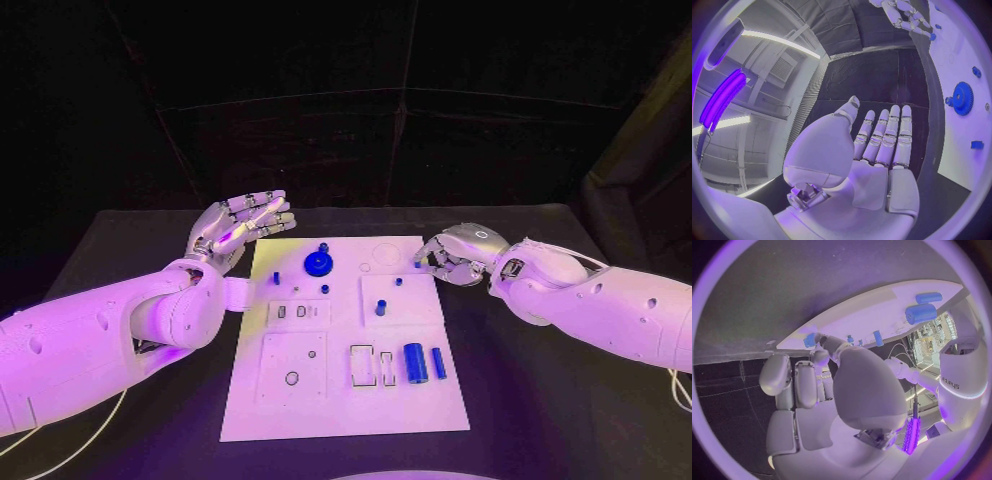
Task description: Assemble the parts on the task board
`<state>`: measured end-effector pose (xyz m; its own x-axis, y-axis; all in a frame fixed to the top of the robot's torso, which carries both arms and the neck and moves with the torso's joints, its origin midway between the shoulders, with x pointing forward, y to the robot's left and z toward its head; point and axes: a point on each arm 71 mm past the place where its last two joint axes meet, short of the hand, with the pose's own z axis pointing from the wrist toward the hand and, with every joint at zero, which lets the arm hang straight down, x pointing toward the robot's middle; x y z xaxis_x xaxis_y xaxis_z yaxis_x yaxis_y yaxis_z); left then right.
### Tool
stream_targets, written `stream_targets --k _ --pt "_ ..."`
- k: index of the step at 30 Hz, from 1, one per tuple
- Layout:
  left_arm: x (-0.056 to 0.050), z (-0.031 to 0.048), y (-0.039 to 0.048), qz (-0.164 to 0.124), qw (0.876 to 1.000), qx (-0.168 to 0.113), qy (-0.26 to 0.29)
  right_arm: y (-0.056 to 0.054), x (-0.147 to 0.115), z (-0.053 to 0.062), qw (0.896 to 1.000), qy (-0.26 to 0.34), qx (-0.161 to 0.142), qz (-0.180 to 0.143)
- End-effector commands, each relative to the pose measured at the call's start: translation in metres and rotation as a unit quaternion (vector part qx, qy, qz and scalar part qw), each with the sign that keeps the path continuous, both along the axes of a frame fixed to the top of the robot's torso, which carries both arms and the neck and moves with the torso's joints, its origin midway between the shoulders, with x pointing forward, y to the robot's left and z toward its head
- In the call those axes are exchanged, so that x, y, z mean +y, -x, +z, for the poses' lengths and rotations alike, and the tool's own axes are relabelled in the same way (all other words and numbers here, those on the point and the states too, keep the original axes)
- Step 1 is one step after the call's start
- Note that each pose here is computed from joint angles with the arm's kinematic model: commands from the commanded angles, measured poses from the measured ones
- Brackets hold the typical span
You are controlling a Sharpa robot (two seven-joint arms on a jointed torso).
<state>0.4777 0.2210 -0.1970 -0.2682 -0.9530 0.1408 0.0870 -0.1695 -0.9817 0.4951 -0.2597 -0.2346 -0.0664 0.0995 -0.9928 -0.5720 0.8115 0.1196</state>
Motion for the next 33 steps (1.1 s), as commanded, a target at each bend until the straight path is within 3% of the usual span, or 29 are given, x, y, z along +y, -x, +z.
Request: stream_targets --k 1,14,33 --pt "-0.0010 0.0015 -0.0002 -0.006 1.000 -0.004 0.002 -0.0002 0.0017 0.0033 1.000 0.006 -0.024 0.000" --pt "-0.0004 0.0011 -0.0007 -0.005 1.000 -0.004 0.001 0.0011 0.0047 0.0070 0.999 -0.008 -0.042 0.005" --pt "-0.0002 0.0009 -0.0005 -0.007 1.000 -0.001 0.001 -0.0056 0.0075 -0.0003 0.999 0.035 -0.029 -0.014"
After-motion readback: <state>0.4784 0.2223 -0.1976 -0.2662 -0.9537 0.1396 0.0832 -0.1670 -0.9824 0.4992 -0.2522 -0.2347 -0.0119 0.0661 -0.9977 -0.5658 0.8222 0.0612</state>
